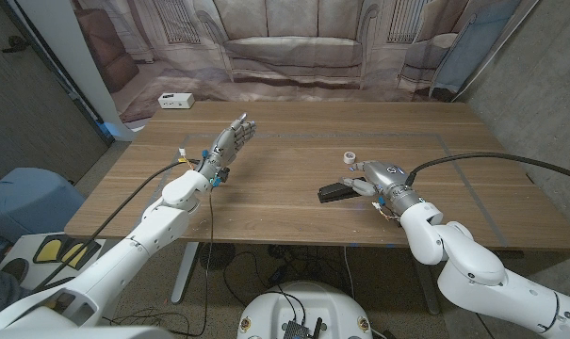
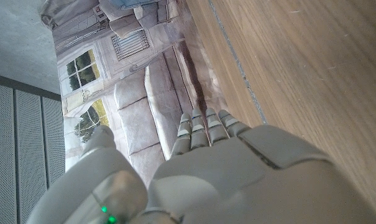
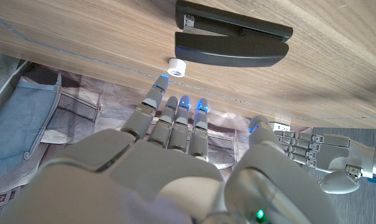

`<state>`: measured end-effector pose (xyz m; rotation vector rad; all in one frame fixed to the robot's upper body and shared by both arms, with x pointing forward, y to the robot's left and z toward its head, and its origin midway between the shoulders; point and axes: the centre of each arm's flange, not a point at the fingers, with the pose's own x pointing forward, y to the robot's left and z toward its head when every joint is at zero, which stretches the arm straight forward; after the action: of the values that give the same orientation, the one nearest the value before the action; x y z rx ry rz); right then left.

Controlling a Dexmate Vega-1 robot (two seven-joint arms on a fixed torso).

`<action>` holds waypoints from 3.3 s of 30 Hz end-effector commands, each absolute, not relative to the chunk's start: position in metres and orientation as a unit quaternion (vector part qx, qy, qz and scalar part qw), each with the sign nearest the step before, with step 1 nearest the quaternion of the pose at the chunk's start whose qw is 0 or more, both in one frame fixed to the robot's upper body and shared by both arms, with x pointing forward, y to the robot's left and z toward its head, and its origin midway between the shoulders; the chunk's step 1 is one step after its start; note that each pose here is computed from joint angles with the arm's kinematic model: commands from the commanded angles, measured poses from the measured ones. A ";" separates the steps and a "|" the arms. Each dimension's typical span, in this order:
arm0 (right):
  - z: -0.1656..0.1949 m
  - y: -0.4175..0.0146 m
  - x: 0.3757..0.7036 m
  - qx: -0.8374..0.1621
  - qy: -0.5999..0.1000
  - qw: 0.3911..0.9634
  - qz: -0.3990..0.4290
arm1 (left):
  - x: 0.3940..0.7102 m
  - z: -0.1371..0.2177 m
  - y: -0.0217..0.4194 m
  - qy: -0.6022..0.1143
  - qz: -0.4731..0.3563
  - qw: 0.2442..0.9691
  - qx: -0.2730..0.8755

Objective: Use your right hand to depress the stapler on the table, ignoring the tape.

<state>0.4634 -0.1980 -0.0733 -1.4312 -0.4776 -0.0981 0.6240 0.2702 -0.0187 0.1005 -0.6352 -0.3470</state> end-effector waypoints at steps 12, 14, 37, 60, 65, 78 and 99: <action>-0.069 -0.202 0.463 -0.592 -0.270 0.757 -0.068 | 0.619 -0.015 0.276 -0.311 -0.169 0.933 0.060; -0.068 -0.203 0.462 -0.585 -0.276 0.759 -0.072 | 0.619 -0.015 0.275 -0.311 -0.170 0.933 0.060; -0.065 -0.208 0.468 -0.496 -0.322 0.804 -0.062 | 0.608 -0.024 0.275 -0.309 -0.173 0.933 0.062; -0.065 -0.232 0.479 -0.322 -0.350 0.879 -0.043 | 0.609 -0.020 0.279 -0.314 -0.177 0.931 0.066; -0.063 -0.236 0.482 -0.293 -0.360 0.884 -0.045 | 0.609 -0.018 0.279 -0.313 -0.179 0.930 0.069; -0.056 -0.242 0.495 -0.222 -0.372 0.901 -0.010 | 0.611 -0.017 0.280 -0.314 -0.178 0.930 0.069; -0.056 -0.251 0.514 -0.099 -0.346 0.928 0.093 | 0.613 -0.021 0.280 -0.312 -0.176 0.931 0.063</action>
<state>0.5039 -0.2454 -0.0561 -0.3453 -0.7446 0.0774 0.6130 0.2793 -0.0188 0.1346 -0.6386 -0.3633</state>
